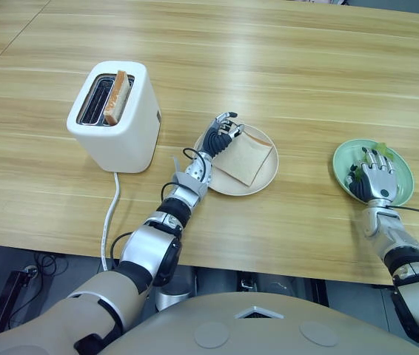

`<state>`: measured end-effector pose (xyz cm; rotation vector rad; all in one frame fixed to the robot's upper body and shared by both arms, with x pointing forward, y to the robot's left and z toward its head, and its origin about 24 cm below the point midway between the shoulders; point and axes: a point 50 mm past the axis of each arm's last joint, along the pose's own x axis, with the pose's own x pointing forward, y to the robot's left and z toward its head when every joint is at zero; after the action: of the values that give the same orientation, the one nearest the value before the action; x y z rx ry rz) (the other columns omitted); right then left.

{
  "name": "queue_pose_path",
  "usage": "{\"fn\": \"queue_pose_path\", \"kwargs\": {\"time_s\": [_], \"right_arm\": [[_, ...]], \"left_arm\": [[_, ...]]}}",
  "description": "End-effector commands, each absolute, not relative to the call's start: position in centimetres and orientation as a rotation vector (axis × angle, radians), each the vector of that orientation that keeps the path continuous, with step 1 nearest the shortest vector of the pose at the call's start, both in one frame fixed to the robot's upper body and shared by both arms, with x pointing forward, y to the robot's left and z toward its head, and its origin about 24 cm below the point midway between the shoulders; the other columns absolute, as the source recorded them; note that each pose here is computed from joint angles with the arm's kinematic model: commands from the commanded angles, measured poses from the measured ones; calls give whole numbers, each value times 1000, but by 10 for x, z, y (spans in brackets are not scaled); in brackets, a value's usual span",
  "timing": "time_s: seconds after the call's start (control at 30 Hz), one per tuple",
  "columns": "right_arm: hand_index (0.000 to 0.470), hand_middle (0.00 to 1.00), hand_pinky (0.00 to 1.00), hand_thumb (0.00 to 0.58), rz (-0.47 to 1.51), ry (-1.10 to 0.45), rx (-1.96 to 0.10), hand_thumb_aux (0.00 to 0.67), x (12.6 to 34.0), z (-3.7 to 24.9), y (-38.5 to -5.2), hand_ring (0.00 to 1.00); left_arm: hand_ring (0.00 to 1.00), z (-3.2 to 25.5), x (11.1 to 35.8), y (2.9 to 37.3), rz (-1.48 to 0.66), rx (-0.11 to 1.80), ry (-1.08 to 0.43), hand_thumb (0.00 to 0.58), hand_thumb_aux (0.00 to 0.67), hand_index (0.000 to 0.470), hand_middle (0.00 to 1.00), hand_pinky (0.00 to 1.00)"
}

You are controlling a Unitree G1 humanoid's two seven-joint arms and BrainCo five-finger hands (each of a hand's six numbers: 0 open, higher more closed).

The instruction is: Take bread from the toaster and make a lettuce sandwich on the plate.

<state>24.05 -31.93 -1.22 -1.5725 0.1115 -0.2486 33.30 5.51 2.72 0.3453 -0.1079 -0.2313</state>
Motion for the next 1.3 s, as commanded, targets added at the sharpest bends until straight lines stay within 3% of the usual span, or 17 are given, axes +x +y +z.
{"fn": "queue_pose_path", "kwargs": {"time_s": [0.03, 0.23, 0.73, 0.83, 0.87, 0.9, 1.07, 1.3], "right_arm": [[460, 0, 0, 580, -266, 79, -1586, 670, 238, -9, -320, 0], [460, 0, 0, 580, -321, -7, -1562, 670, 240, 2, -317, 0], [460, 0, 0, 580, -463, -251, -1492, 670, 239, 37, -304, 0], [460, 0, 0, 580, -459, -177, -1498, 670, 239, 33, -309, 0], [290, 0, 0, 501, -442, -103, -1512, 423, 239, 25, -313, 0], [0, 0, 0, 0, -436, -53, -1514, 0, 238, 20, -318, 0], [0, 0, 0, 0, -418, 123, -1551, 0, 228, 8, -340, 0], [0, 0, 0, 0, -396, 223, -1600, 0, 214, 7, -363, 0]], "left_arm": [[314, 26, 330, 56, -218, 366, -128, 398, 294, 202, 314, 314], [267, 26, 327, 59, -200, 373, -145, 436, 336, 231, 267, 267], [184, 28, 323, 60, -201, 339, -171, 464, 370, 254, 184, 184], [149, 28, 323, 60, -202, 338, -172, 464, 370, 254, 149, 149], [149, 28, 323, 60, -202, 338, -172, 462, 368, 253, 149, 149], [141, 28, 323, 61, -201, 338, -171, 462, 368, 253, 141, 141], [114, 27, 322, 60, -208, 340, -168, 460, 365, 251, 114, 114], [78, 27, 323, 62, -207, 346, -167, 466, 373, 256, 78, 78]]}}
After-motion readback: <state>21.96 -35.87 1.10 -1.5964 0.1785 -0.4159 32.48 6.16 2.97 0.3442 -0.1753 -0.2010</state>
